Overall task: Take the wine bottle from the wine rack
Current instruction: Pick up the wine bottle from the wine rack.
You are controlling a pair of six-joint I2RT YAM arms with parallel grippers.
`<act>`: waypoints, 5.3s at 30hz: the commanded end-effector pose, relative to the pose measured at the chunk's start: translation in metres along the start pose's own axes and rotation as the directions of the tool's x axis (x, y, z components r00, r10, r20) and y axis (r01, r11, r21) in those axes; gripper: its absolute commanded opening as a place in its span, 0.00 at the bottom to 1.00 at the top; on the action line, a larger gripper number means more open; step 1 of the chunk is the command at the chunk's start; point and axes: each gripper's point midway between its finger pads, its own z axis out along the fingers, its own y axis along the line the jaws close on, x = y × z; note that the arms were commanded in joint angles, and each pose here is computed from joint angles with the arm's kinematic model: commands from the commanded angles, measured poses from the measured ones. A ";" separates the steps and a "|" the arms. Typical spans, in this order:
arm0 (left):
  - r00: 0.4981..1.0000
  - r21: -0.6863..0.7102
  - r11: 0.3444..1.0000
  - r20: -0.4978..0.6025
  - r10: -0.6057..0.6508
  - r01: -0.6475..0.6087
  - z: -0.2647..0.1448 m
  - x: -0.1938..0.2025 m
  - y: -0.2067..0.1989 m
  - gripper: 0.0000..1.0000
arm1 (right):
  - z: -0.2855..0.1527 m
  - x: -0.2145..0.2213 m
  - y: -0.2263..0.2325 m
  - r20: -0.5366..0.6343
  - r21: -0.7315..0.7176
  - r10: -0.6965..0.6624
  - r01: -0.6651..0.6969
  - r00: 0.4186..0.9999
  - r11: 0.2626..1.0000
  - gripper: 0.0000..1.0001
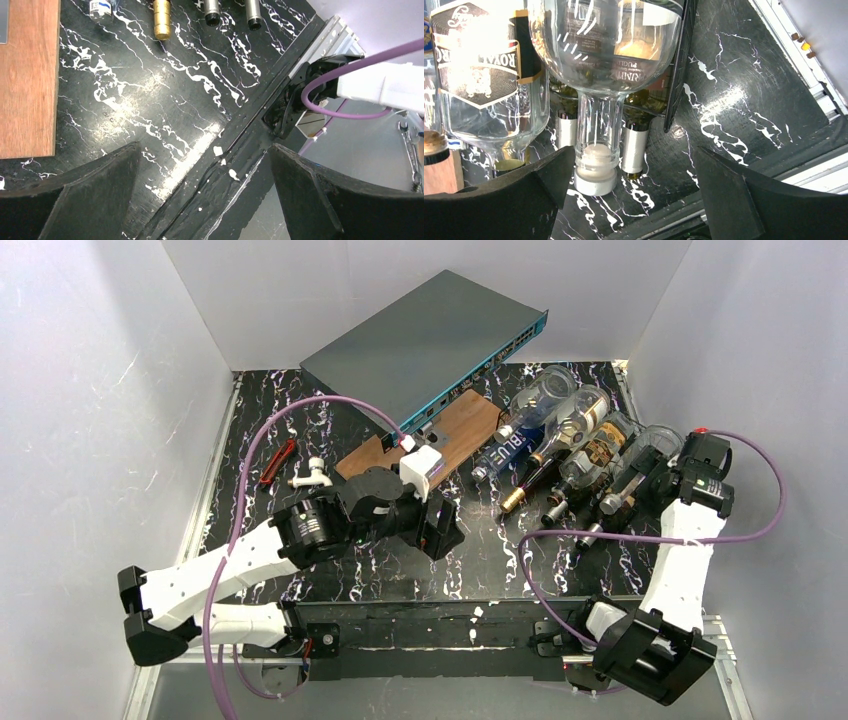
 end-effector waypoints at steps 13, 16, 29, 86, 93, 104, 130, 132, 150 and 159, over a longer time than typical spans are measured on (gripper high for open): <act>1.000 -0.078 0.997 0.015 0.000 0.001 -0.014 -0.029 0.003 0.99 | 0.007 -0.002 0.022 0.072 -0.119 0.222 -0.212 0.972 0.970 0.80; 1.000 -0.080 0.997 0.014 0.009 -0.008 -0.013 -0.031 0.003 0.99 | 0.015 -0.002 0.022 0.062 -0.120 0.252 -0.244 0.966 0.962 0.75; 0.999 -0.088 0.995 -0.005 0.036 -0.036 -0.008 -0.029 0.005 0.99 | 0.034 -0.021 0.023 0.099 -0.119 0.332 -0.320 0.938 0.940 0.66; 0.999 -0.074 0.997 0.010 0.039 -0.038 -0.017 -0.023 0.006 0.99 | -0.060 -0.079 0.040 0.377 -0.273 0.415 -0.329 0.828 0.904 0.01; 0.999 -0.065 0.997 0.015 0.038 -0.037 -0.018 -0.024 0.005 0.99 | -0.079 -0.090 0.044 0.423 -0.306 0.415 -0.305 0.805 0.902 0.01; 0.999 -0.058 0.998 0.029 0.036 -0.034 -0.022 -0.024 0.005 0.99 | -0.105 -0.102 0.054 0.464 -0.357 0.405 -0.252 0.788 0.899 0.01; 0.998 -0.059 0.998 0.047 0.037 -0.034 -0.025 -0.029 0.005 0.99 | -0.136 -0.104 0.106 0.423 -0.533 0.300 -0.033 0.855 0.846 0.01; 0.998 -0.061 0.998 0.048 0.038 -0.035 -0.025 -0.030 0.005 0.99 | -0.140 -0.104 0.110 0.429 -0.546 0.285 -0.005 0.857 0.838 0.01; 0.999 -0.064 0.998 0.045 0.030 -0.027 -0.024 -0.028 0.005 0.99 | -0.138 -0.085 0.153 0.403 -0.634 0.061 0.231 0.913 0.738 0.01; 0.998 -0.073 0.997 0.056 0.018 -0.014 -0.028 -0.028 0.008 0.99 | -0.128 -0.057 0.193 0.413 -0.635 -0.146 0.399 0.899 0.661 0.01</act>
